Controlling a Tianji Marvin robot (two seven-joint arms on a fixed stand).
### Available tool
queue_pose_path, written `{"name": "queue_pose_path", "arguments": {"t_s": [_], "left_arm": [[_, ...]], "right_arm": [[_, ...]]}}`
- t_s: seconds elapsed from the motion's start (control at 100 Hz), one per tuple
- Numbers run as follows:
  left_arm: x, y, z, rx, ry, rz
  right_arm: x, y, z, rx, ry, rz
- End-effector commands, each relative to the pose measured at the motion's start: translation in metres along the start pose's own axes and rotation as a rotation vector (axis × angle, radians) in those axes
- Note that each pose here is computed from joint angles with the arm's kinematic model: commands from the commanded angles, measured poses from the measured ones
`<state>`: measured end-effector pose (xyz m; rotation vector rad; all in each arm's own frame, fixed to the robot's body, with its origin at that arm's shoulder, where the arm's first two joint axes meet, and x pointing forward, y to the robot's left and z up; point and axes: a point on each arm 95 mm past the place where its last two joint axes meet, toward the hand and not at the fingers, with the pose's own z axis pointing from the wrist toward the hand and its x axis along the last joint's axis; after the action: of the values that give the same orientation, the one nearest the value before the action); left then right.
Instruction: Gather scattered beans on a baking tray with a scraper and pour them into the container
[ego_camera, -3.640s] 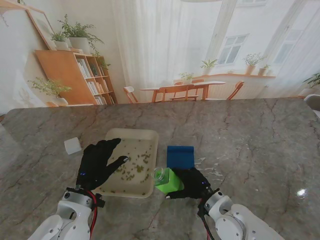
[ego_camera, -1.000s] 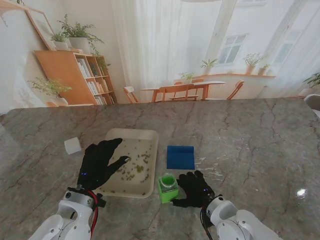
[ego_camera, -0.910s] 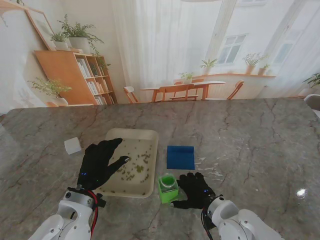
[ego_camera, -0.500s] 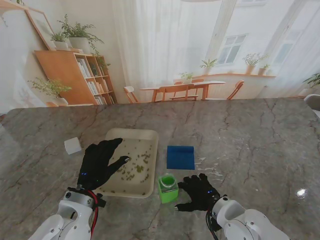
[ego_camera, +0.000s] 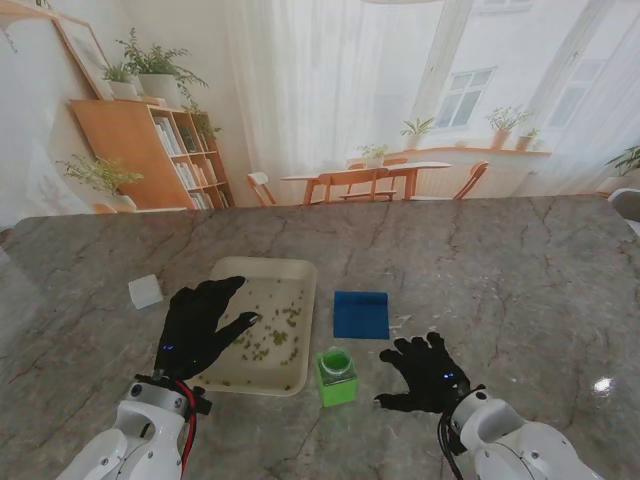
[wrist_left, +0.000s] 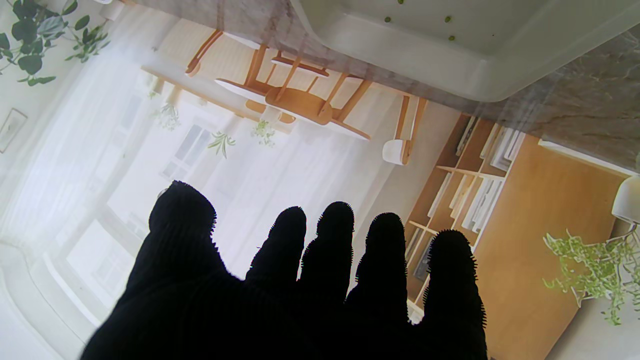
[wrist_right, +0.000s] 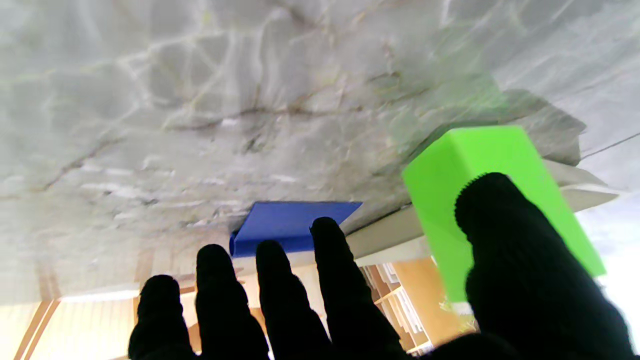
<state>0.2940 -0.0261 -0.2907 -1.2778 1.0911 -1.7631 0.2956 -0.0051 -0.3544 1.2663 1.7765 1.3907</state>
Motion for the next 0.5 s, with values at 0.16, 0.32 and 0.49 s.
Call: {"name": "queue_pose_path", "arguments": {"t_s": [0.16,0.32,0.49], "left_arm": [[0.001,0.002,-0.001,-0.007,-0.003,-0.001],[0.0,0.001,-0.001,-0.005,-0.006,0.003],[-0.001,0.001,-0.001,-0.004,-0.01,0.007]], "right_arm": [[-0.009,0.028,-0.004,-0.086,-0.051,-0.038],[-0.014,0.05,0.0,-0.17,-0.083,-0.049],[-0.018,0.076,0.015,-0.272,-0.097,-0.053]]}}
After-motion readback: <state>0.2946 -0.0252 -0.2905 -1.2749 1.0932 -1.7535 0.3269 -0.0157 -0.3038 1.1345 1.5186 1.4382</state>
